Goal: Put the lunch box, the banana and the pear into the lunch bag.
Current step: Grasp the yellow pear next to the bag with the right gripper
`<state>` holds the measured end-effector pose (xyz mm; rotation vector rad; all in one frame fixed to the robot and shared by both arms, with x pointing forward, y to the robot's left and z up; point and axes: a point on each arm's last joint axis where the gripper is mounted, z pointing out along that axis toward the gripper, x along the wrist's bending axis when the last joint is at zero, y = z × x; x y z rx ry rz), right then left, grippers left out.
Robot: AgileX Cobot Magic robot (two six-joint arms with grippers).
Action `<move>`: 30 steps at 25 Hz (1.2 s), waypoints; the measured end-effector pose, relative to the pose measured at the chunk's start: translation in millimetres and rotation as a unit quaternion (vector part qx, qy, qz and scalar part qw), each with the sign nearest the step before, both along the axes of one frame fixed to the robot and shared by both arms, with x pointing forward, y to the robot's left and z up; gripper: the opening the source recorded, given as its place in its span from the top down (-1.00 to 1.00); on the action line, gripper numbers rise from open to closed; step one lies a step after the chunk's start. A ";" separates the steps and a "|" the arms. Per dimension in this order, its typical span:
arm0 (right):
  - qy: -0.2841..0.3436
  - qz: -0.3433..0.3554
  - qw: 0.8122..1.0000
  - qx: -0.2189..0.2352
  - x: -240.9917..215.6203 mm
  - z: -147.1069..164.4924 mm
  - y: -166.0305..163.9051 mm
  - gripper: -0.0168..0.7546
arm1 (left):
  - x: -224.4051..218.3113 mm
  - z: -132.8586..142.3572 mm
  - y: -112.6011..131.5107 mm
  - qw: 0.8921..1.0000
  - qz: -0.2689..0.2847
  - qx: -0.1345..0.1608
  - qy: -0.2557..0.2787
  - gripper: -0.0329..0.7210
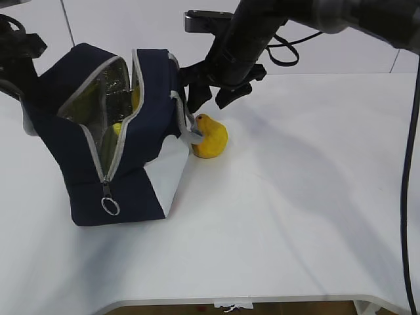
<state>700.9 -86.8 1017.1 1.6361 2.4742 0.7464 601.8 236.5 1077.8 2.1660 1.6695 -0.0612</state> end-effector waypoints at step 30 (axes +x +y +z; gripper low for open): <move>0.030 -0.005 0.999 -0.014 6.2 -34.8 3.9 -0.31 | 0.0 0.0 0.0 1.000 0.001 0.000 0.000 0.89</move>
